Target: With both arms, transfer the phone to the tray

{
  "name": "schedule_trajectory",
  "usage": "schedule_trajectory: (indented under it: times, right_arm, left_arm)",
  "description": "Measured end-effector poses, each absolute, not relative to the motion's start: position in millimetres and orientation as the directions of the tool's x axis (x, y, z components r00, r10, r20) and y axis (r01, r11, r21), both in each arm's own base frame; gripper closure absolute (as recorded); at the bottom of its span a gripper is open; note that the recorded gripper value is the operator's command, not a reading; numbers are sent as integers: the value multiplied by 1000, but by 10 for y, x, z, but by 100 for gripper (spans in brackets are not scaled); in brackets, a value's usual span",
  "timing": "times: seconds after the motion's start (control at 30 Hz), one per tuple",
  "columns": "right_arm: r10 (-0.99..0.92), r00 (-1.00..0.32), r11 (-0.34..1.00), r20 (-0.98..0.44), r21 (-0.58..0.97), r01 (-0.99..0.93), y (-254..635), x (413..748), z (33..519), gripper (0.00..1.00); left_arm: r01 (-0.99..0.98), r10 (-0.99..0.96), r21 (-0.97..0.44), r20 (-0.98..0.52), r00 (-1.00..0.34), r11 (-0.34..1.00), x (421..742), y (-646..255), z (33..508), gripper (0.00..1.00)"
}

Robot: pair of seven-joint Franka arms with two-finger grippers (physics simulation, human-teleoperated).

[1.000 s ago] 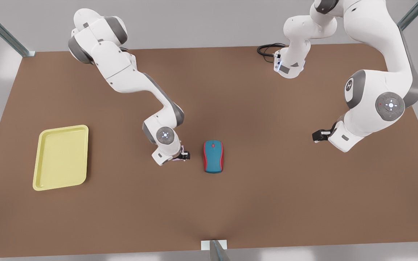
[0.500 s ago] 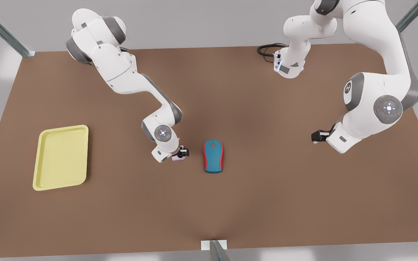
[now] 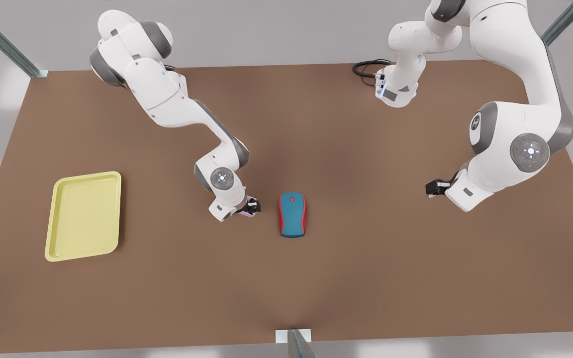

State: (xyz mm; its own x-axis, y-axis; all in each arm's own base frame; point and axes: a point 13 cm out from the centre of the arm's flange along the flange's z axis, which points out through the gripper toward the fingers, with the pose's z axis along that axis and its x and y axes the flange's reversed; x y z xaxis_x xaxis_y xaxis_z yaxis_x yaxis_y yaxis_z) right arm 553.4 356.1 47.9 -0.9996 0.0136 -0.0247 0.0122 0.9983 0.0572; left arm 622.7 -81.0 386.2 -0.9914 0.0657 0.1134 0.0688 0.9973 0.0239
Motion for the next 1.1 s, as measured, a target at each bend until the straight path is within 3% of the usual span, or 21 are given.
schedule_trajectory:
  times: [0.67, 0.73, 1.1]
  right_arm:
    - [62, -997, 998, 44, 13, 63, 3501, 5351, 322, 0]
    - [67, -997, 998, 45, 13, 68, 3500, 5348, 332, 12]
    - [84, -995, 996, 46, 10, 84, 3497, 5353, 344, 16]
  left_arm:
    - [90, 86, 26, 135, -987, 996, 6241, -889, 3710, 0]
    - [89, 85, 26, 134, -987, 996, 6241, -889, 3714, 0]
    - [87, 82, 26, 135, -987, 996, 6241, -888, 3703, 0]
